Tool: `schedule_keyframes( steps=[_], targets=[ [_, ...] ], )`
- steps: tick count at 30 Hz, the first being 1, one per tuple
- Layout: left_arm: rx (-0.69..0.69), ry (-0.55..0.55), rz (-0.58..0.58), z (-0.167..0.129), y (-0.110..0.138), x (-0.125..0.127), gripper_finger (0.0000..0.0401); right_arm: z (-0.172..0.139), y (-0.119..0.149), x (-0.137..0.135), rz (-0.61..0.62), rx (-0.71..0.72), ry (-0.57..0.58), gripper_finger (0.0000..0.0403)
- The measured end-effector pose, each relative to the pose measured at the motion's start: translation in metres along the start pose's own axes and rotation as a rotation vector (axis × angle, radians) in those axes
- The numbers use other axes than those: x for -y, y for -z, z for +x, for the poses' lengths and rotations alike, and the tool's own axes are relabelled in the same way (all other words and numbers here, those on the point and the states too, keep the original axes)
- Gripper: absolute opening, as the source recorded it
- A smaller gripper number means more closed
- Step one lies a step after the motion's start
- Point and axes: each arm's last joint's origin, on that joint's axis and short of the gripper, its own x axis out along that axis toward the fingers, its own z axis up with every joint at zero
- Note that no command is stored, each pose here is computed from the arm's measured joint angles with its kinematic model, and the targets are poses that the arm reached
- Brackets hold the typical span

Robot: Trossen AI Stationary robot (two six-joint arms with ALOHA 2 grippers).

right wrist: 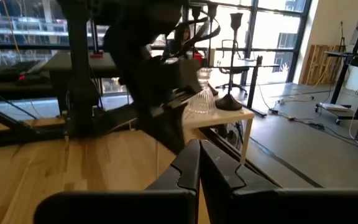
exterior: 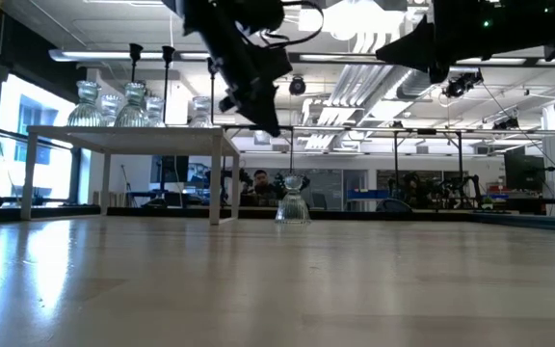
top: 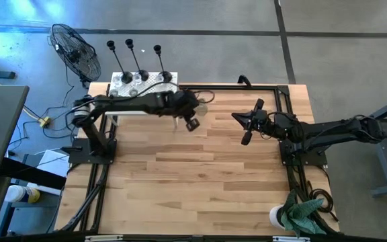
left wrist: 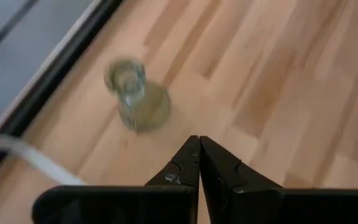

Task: Pick & Place candle stick holders
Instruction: Put the green candle holder on the shelf aligned with the green candle holders

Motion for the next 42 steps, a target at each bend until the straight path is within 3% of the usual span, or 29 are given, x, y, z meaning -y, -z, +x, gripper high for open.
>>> schedule_keyframes(
  steps=[4,14,20,25,42],
  targets=[
    [0.005,-0.011,-0.013,0.012,-0.013,-0.008,0.0044,0.001,0.002,-0.001,-0.010,-0.012,-0.002,0.0001],
    [-0.018,-0.045,-0.039,0.046,-0.021,-0.019,0.0221,0.002,0.002,-0.001,-0.022,-0.010,-0.013,0.0002],
    [-0.019,-0.012,-0.064,0.060,-0.022,-0.031,0.0293,0.002,0.001,-0.001,-0.020,-0.001,-0.013,0.0001],
    [0.006,-0.038,-0.055,0.065,-0.024,-0.037,0.0311,0.002,0.001,-0.001,-0.024,-0.002,-0.016,0.0001],
    [0.027,-0.090,-0.026,0.091,-0.021,-0.049,0.0312,0.002,0.001,-0.001,-0.024,-0.002,-0.021,0.0001]
  ],
)
